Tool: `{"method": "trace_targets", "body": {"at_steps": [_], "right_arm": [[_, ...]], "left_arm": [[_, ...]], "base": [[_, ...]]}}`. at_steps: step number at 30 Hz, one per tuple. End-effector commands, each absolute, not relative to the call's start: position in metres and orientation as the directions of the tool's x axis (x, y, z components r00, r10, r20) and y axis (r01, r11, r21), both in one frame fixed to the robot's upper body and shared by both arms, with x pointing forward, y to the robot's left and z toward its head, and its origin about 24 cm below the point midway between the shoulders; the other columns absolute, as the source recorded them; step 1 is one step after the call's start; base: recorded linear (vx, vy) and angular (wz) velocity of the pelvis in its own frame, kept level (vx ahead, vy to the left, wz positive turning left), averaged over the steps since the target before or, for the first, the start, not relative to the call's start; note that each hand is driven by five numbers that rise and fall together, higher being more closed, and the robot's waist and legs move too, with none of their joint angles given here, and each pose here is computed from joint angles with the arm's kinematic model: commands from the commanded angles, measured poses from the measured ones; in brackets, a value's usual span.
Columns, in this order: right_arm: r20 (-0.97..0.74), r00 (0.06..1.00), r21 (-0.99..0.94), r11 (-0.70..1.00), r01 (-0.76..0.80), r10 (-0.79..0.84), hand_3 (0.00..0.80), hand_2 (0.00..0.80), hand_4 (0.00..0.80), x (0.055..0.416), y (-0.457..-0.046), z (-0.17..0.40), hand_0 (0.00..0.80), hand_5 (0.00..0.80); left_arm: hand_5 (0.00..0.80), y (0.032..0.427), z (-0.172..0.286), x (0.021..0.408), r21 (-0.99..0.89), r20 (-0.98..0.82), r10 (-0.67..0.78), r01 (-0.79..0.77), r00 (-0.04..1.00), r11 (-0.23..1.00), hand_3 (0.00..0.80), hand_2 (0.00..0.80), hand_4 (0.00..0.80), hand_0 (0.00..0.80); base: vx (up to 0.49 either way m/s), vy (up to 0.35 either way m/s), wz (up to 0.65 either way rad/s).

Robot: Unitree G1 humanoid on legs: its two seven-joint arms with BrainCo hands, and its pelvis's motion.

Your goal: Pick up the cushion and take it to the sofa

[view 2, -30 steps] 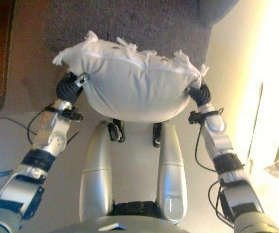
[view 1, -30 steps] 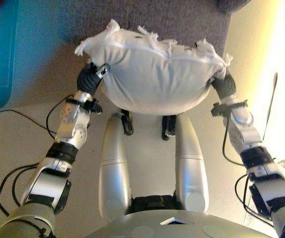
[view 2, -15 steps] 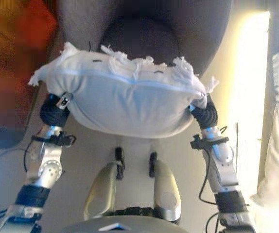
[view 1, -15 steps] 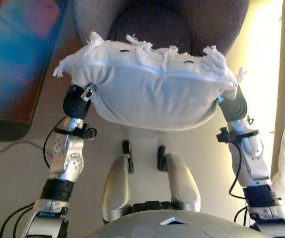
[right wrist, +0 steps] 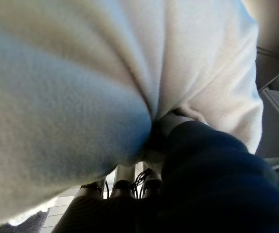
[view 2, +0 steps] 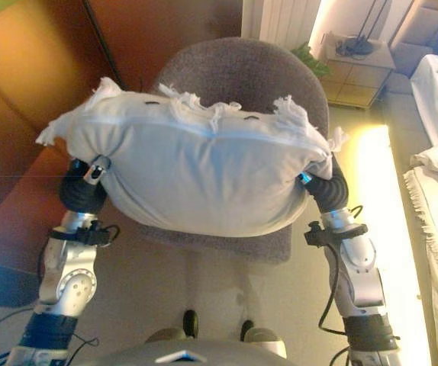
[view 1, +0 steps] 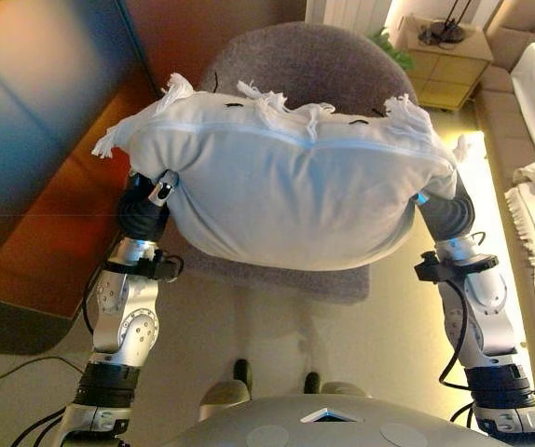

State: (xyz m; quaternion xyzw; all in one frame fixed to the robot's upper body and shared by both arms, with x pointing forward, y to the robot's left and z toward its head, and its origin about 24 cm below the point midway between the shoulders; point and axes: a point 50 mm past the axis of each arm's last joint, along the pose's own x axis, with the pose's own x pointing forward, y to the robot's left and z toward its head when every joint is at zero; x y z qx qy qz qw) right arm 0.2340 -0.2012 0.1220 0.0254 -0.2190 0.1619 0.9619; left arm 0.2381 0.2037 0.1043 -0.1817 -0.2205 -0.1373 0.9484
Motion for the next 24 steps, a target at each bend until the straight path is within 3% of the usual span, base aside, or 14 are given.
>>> {"method": "trace_targets", "body": {"at_steps": [1, 13, 24], "right_arm": [[0.625, 0.666, -0.087, 0.885, -0.458, 0.406, 0.800, 0.800, 0.800, 0.226, -0.174, 0.168, 0.800, 0.800], [0.614, 0.649, -0.100, 0.860, -0.500, 0.449, 0.800, 0.800, 0.800, 0.231, -0.166, 0.166, 0.800, 0.800], [0.584, 0.669, -0.097, 0.858, -0.505, 0.460, 0.800, 0.800, 0.800, 0.235, -0.159, 0.163, 0.800, 0.800]], "left_arm": [[0.800, 0.175, 0.145, 0.237, -0.202, 0.642, -0.282, 0.512, 0.712, 0.835, 0.800, 0.800, 0.800, 0.800], [0.800, 0.185, 0.141, 0.234, -0.243, 0.651, -0.215, 0.467, 0.728, 0.850, 0.800, 0.800, 0.800, 0.800], [0.800, 0.183, 0.137, 0.228, -0.279, 0.647, -0.169, 0.437, 0.744, 0.855, 0.800, 0.800, 0.800, 0.800]], "base": [[-0.016, -0.087, 0.00], [0.009, -0.080, -0.18], [0.380, 0.093, -0.37]]}}
